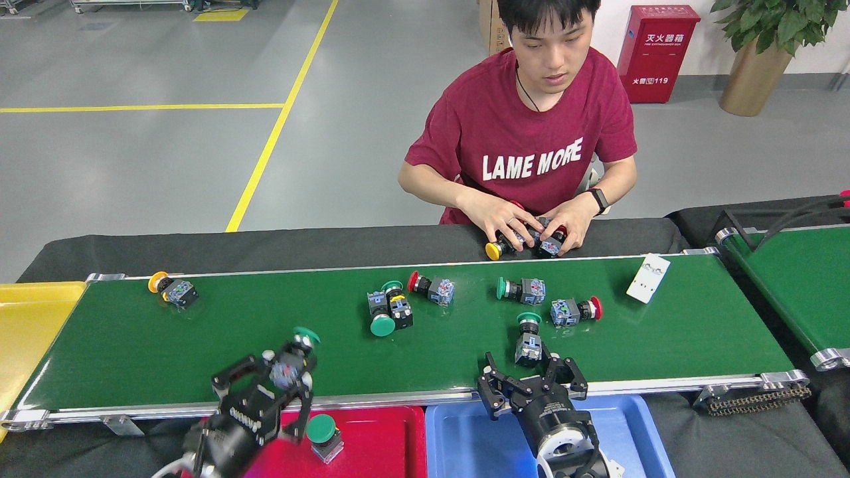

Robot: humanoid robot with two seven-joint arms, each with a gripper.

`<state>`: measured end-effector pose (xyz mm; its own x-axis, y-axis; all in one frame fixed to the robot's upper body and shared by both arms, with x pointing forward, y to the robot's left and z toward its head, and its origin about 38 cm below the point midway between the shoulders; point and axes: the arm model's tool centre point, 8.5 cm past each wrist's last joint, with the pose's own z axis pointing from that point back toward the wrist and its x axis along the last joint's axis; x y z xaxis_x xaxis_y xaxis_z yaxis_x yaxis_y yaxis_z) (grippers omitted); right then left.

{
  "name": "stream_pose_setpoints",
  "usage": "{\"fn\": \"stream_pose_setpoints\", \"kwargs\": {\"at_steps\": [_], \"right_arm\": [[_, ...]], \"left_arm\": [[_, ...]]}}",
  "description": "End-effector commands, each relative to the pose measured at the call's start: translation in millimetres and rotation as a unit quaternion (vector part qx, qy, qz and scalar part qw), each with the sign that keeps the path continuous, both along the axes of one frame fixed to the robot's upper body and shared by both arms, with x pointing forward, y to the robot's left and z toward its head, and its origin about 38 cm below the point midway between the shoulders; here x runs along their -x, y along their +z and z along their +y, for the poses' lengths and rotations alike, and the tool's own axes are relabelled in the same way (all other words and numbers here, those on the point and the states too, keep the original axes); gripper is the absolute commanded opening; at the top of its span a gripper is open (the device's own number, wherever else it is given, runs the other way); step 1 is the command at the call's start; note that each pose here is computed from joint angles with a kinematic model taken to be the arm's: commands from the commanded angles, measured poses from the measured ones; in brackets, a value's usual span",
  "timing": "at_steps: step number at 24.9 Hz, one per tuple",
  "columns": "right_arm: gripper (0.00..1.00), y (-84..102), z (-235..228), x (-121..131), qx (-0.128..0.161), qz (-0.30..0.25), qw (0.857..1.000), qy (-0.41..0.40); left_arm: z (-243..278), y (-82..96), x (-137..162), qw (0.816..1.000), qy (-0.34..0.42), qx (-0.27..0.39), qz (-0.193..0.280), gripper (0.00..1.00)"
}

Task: Pick switch part from conveyor to tray
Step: 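Move the held switch over the red tray and open the left gripper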

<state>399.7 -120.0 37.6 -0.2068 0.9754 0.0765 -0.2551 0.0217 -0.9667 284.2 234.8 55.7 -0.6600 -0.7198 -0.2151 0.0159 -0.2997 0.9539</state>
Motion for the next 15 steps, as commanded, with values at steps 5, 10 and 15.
{"fn": "stream_pose_setpoints", "kwargs": {"at_steps": [5,10,15], "right_arm": [[0.33,16.7,-10,-12,-0.025,-0.014,0.997,0.067],[0.05,16.3,-14,-10,-0.03,-0.024,0.995,0.09],[0.05,41.4,-14,-4,-0.051,-0.061,0.988,0.129]], "left_arm": [[14,-9.4,34,0.998,-0.02,0.037,0.04,1.0],[49,-0.9,39,0.995,0.054,0.084,0.031,1.0],[116,-0.9,42,0.944,0.314,0.1,-0.016,1.0]]}}
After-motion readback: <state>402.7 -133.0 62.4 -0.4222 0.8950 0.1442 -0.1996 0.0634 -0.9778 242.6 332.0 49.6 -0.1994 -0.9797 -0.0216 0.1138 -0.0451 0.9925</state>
